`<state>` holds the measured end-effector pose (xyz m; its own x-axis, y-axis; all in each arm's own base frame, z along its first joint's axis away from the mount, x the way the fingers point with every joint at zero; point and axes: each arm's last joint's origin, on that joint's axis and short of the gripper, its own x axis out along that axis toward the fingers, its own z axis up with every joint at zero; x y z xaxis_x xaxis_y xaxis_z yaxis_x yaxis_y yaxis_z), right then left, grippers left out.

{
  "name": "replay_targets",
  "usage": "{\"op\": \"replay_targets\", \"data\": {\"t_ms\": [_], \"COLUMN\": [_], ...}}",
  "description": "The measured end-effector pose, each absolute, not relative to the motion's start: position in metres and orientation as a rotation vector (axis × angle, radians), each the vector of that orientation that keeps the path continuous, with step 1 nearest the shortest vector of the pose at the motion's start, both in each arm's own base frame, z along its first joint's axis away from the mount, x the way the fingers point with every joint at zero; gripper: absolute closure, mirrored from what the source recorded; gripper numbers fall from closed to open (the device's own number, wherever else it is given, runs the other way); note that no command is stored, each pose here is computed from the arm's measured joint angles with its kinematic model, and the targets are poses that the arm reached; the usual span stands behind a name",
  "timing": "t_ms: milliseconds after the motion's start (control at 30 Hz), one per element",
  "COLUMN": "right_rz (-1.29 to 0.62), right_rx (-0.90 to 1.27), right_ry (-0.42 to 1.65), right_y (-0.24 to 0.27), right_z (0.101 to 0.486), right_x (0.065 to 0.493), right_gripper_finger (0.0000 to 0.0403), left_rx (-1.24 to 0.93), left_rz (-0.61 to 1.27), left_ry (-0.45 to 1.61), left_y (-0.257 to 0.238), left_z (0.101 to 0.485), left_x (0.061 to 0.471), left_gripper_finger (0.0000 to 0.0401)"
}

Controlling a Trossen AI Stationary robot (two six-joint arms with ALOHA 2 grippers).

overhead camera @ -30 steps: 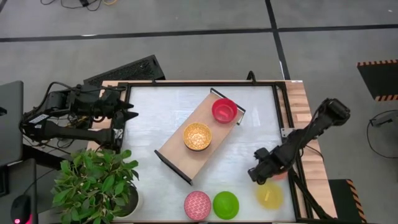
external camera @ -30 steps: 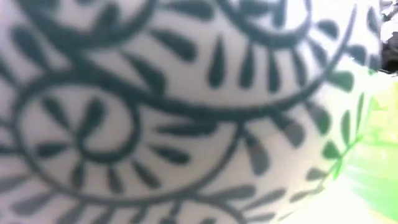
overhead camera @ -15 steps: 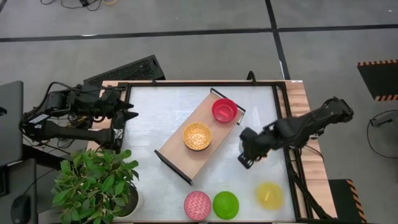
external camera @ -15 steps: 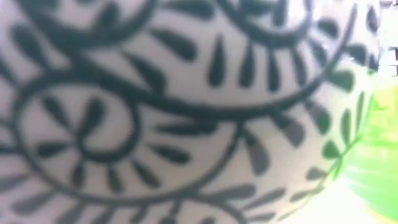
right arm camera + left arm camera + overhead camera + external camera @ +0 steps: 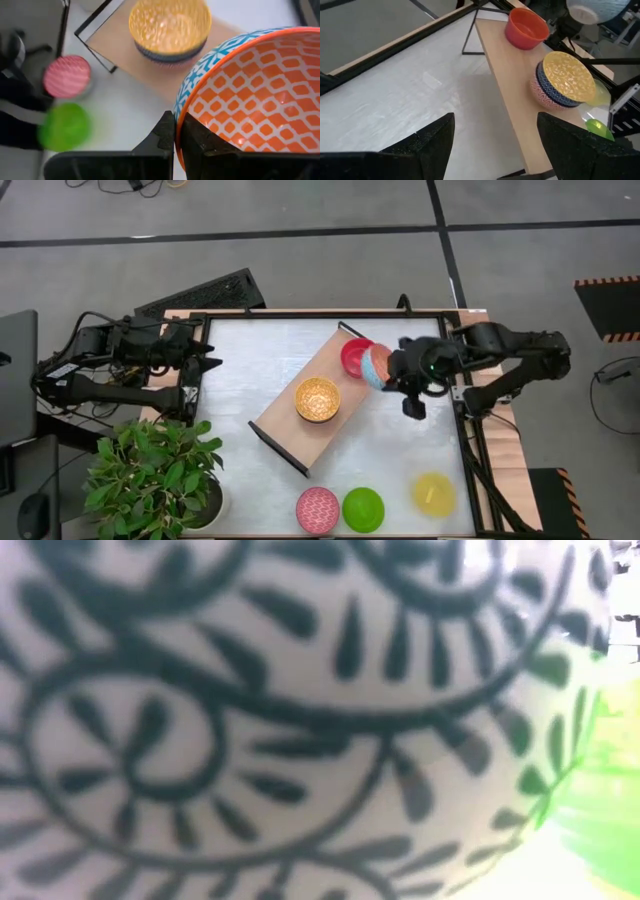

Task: Place and stack bowls onto a shelf
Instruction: Stack the orange patterned bowl on top of the yellow patterned bowl on the shelf

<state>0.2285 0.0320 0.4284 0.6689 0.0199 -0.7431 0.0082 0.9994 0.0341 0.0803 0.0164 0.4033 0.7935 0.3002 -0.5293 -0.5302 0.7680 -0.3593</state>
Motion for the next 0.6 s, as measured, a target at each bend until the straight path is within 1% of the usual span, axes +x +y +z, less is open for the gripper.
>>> {"op": "replay_targets", "data": {"t_ms": [133, 233, 333, 600], "right_rz": [0.098, 0.179, 0.218, 0.356], "right_rx": [-0.213, -0.344, -0.424, -0.592], "right_ry": [0.744, 0.684, 0.641, 0.693], "right_y": [0.028, 0.029, 0.03, 0.046], "right_z": [0.432, 0.432, 0.433, 0.427], "right_x": [0.242, 0.255, 0.269, 0.305], "right_gripper_finger": [0.037, 0.037, 0.037, 0.037], "left_rx": [-0.52, -0.53, -0.535, -0.528], "left_rz": [0.487, 0.499, 0.506, 0.557], "left_ry": [0.461, 0.456, 0.453, 0.468], "left_y": [0.017, 0.017, 0.017, 0.018], "left_z": [0.403, 0.403, 0.403, 0.401], "left_x": [0.08, 0.08, 0.08, 0.078], "left_gripper_finger": [0.0131, 0.0131, 0.0131, 0.0131]}}
